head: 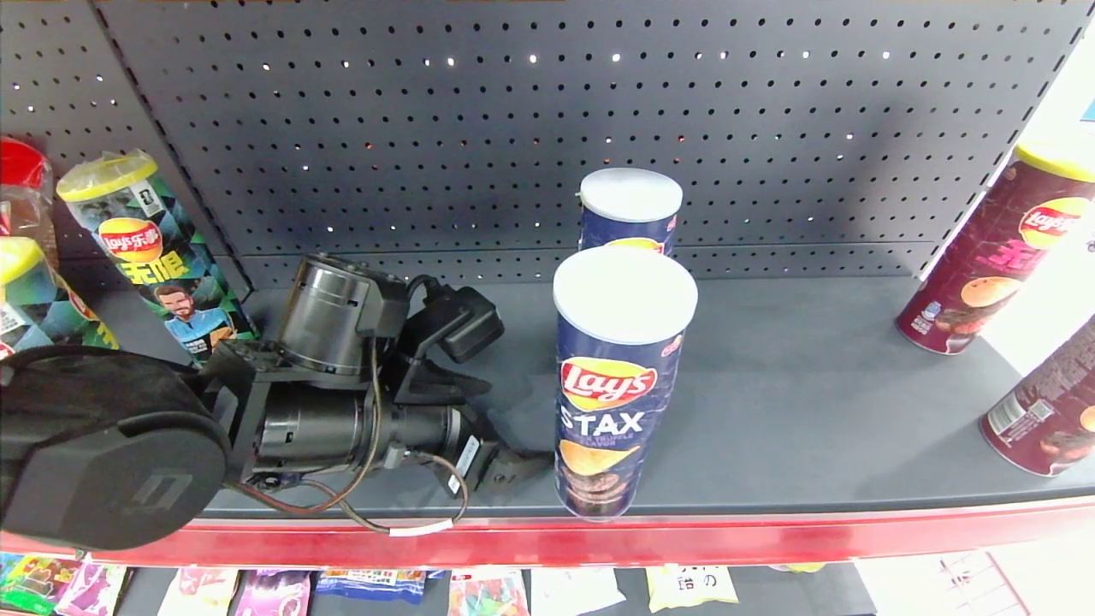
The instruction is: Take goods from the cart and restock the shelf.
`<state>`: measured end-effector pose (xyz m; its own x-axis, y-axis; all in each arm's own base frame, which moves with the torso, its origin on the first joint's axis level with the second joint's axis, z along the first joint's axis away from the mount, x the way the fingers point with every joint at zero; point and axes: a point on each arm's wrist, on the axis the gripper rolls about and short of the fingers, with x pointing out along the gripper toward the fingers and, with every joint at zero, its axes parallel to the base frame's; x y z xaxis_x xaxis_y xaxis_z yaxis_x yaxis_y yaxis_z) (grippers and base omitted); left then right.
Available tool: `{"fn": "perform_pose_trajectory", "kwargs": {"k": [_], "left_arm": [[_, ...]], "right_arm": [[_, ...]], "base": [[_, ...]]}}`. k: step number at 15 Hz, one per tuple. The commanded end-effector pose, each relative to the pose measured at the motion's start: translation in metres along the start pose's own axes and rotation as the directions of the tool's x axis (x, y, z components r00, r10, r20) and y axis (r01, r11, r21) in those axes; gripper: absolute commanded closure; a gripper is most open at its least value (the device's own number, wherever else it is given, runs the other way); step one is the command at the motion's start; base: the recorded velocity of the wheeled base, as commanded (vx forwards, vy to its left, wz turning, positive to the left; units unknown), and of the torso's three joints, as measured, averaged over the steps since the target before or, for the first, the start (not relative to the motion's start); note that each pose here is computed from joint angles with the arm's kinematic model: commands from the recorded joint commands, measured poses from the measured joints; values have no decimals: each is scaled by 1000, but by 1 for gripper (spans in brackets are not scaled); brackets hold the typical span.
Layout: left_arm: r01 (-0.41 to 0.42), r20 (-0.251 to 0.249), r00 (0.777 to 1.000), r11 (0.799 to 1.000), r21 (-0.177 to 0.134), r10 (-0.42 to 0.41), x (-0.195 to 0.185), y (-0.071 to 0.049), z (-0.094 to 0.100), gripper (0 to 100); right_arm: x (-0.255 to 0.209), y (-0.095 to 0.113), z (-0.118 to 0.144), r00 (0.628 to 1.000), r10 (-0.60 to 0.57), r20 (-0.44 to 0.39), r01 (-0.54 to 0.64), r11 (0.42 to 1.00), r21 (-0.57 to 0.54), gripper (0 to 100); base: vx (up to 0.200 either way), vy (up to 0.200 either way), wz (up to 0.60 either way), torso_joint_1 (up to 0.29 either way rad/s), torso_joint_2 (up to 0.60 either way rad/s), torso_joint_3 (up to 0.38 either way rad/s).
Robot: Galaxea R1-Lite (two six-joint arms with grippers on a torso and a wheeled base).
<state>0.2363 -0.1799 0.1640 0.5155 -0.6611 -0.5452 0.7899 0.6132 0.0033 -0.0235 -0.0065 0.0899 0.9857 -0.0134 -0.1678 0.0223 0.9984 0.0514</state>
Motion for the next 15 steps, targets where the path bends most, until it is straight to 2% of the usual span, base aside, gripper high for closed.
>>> {"fn": "perform_pose_trajectory", "kwargs": {"k": [1,4,15], "left_arm": [[4,-5,1000,1000,0,-4,2,-1,-1,0],[14,-7,1000,1000,7,-14,3,-4,0,0],[16,3,1000,1000,11,-16,8,-4,5,0]], "right_arm": [[0,0,0,1000,-1,-1,1,1000,1,0],[0,0,0,1000,-1,-1,1,1000,1,0],[0,0,0,1000,-1,-3,1,1000,1,0]], "base": [[0,0,0,0,0,0],[0,0,0,0,0,0],[0,0,0,0,0,0]]}}
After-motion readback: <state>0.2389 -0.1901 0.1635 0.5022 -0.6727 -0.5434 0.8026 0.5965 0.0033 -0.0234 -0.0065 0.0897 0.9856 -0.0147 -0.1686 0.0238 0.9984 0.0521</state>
